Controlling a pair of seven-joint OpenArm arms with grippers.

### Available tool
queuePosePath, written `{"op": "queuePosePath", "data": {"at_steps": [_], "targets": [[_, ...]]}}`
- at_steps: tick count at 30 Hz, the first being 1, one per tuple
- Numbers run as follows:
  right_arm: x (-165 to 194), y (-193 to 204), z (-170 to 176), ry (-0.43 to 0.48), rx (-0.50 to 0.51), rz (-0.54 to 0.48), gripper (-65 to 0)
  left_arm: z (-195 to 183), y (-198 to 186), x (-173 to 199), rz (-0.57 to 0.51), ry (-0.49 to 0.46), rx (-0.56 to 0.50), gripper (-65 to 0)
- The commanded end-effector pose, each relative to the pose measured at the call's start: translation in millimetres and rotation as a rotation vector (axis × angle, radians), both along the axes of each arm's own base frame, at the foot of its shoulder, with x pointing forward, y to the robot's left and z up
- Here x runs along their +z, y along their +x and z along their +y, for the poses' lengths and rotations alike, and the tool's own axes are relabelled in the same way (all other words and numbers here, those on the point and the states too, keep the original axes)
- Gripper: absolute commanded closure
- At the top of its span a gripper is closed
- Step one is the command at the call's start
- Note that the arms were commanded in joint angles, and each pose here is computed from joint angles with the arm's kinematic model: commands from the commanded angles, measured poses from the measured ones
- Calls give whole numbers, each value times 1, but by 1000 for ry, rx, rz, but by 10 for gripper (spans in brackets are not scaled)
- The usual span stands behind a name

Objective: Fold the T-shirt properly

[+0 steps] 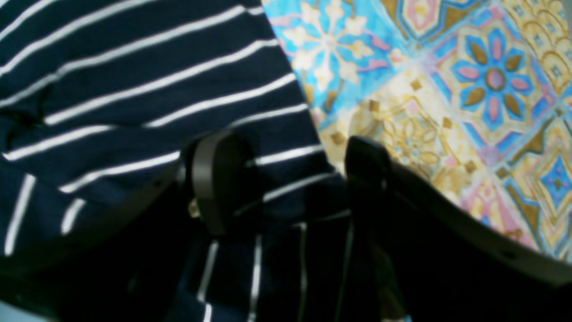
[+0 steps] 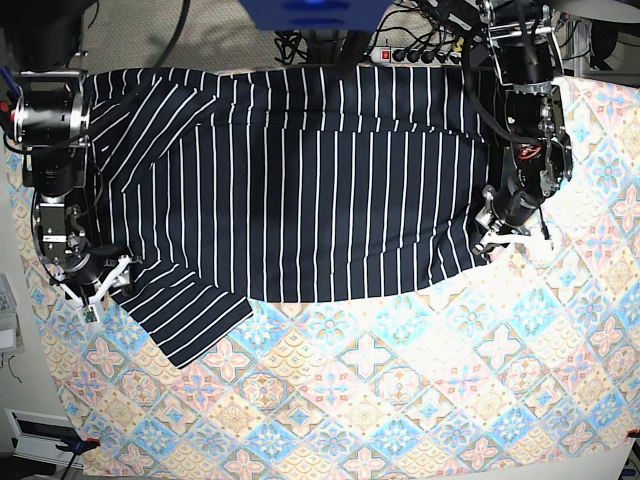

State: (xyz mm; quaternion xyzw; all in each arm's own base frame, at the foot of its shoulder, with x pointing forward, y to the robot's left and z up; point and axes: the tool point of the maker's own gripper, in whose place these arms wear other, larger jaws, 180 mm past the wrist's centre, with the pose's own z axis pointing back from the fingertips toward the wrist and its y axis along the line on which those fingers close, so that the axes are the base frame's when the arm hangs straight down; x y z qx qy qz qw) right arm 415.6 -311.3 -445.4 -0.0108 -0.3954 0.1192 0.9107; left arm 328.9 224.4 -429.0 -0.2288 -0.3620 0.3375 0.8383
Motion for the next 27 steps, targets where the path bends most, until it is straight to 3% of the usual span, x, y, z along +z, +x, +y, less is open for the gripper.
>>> {"op": "queuePosePath", "data": {"at_steps": [1,6,13,18,23,27], "targets": [[22,17,-6,0,-3,-64,-370,4,10,13,-47,10,0,0],[15,21,19,37,18,-63,-372,4,11,14,-50,10,0,0],[13,21,22,40,21,-57,-369,4,10,13,-47,10,0,0],[-3,8,17,48,-2,-5,-306,5,10,14,-47,12,0,0],[-10,3,14,57,-21,24,-296,5,10,14,-49,12,0,0],[-19,-3,23,14,43,65,-272,5,10,14,-47,12,0,0]]}}
